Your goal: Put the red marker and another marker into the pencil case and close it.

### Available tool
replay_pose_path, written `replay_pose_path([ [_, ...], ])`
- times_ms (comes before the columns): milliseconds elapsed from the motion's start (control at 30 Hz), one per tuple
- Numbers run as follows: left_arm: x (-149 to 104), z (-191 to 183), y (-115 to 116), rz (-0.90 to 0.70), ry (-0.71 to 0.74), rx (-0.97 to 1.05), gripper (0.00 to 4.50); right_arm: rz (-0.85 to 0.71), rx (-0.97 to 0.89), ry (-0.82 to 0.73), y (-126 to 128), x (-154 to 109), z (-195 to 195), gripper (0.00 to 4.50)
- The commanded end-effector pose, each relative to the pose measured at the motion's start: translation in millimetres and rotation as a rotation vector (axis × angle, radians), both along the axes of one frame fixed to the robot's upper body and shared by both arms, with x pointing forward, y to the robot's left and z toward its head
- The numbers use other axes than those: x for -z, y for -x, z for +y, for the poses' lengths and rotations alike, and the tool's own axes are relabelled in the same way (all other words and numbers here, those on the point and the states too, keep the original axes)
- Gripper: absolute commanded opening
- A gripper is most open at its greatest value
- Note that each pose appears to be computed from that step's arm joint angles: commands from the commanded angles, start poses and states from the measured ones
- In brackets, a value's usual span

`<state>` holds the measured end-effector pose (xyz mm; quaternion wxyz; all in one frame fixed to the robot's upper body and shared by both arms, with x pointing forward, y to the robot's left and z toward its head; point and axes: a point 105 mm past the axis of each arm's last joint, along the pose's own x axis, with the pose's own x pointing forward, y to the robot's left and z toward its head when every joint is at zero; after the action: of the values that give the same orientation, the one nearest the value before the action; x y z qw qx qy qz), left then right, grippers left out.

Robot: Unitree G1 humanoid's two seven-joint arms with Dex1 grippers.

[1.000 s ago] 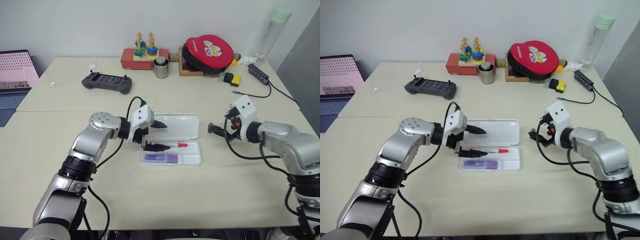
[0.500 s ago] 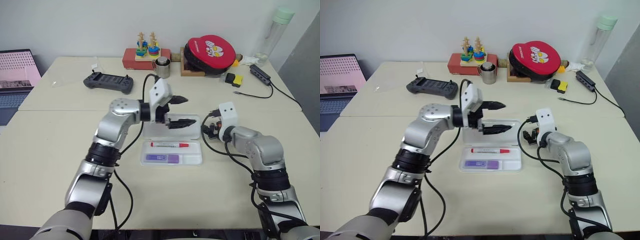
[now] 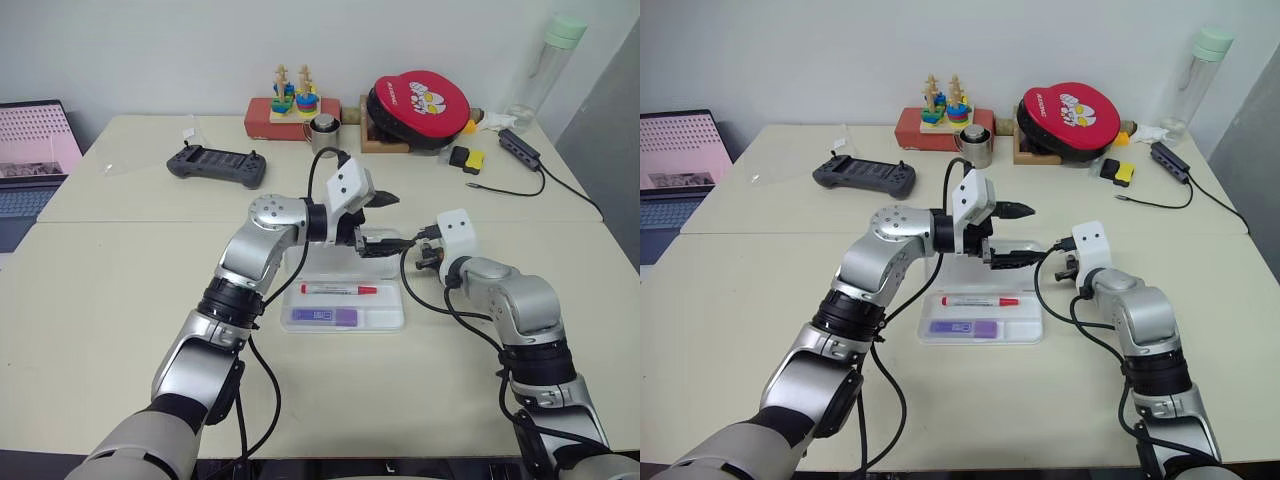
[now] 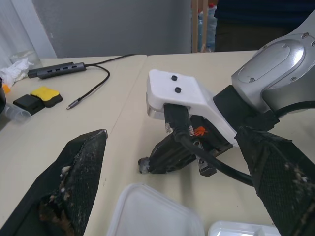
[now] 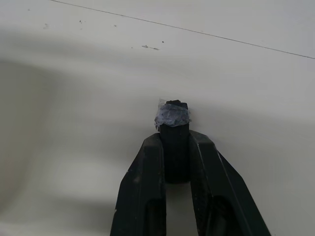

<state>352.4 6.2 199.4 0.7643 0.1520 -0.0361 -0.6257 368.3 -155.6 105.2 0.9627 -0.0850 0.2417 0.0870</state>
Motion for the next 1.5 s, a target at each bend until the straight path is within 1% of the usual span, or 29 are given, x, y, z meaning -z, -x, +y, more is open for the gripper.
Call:
replay_pose_path([
  [33, -16, 1, 1, -0.058, 0.019, 0.009, 4.50, -0.106, -0.050, -0.037, -2, -26, -1, 0.31],
  [133, -23, 16, 0, -0.034, 0.054, -0.016, 4.50, -0.186, -0.152, -0.105, 2, -56, -3, 0.31],
  [200, -26, 34, 2, -0.018, 0.070, -0.033, 4.50, -0.233, -0.297, -0.127, 13, -77, -2, 0.31],
  [267, -26, 54, 7, -0.005, 0.070, -0.041, 4.50, -0.282, -0.477, -0.154, 31, -98, 4, 0.31],
  [333, -25, 73, 14, 0.000, 0.071, -0.047, 4.50, -0.278, -0.688, -0.160, 57, -106, 18, 0.31],
  [367, -24, 81, 18, 0.014, 0.071, -0.041, 4.50, -0.252, -0.780, -0.150, 70, -103, 26, 0.31],
  [400, -16, 93, 27, 0.038, 0.033, -0.027, 4.50, -0.189, -0.884, -0.130, 84, -94, 37, 0.31],
  [433, -10, 101, 33, 0.057, 0.003, -0.016, 4.50, -0.143, -0.949, -0.117, 93, -87, 43, 0.31],
  [500, -1, 110, 44, 0.072, -0.054, -0.002, 4.50, -0.076, -1.020, -0.079, 103, -74, 49, 0.31],
  [633, 8, 117, 60, 0.103, -0.092, 0.031, 4.50, 0.020, -1.073, 0.007, 107, -49, 53, 0.31],
  [733, 12, 119, 64, 0.116, -0.109, 0.026, 4.50, 0.058, -1.070, 0.042, 103, -34, 55, 0.31],
  [867, 14, 114, 66, 0.119, -0.095, 0.023, 4.50, 0.096, -1.067, 0.076, 100, -22, 53, 0.31],
  [1100, 16, 108, 65, 0.121, -0.086, 0.014, 4.50, 0.107, -1.054, 0.088, 94, -14, 53, 0.31],
  [1133, 16, 108, 65, 0.120, -0.080, 0.011, 4.50, 0.101, -1.052, 0.078, 92, -16, 54, 0.99],
  [1167, 15, 107, 63, 0.114, -0.072, 0.003, 4.50, 0.098, -1.053, 0.068, 92, -16, 56, 1.04],
  [1233, 14, 106, 61, 0.108, -0.063, -0.009, 4.50, 0.095, -1.053, 0.064, 90, -17, 56, 1.54],
  [1300, 13, 105, 58, 0.104, -0.051, -0.024, 4.50, 0.089, -1.049, 0.067, 88, -18, 57, 1.88],
  [1333, 12, 104, 57, 0.102, -0.045, -0.031, 4.50, 0.086, -1.049, 0.065, 87, -19, 57, 2.24],
  [1400, 12, 104, 57, 0.102, -0.040, -0.036, 4.50, 0.078, -1.051, 0.056, 86, -21, 58, 2.55],
  [1433, 12, 104, 57, 0.103, -0.034, -0.045, 4.50, 0.058, -1.061, 0.036, 86, -27, 60, 2.83],
  [1500, 12, 107, 57, 0.103, -0.025, -0.074, 4.50, -0.003, -1.079, -0.028, 85, -45, 64, 3.19],
])
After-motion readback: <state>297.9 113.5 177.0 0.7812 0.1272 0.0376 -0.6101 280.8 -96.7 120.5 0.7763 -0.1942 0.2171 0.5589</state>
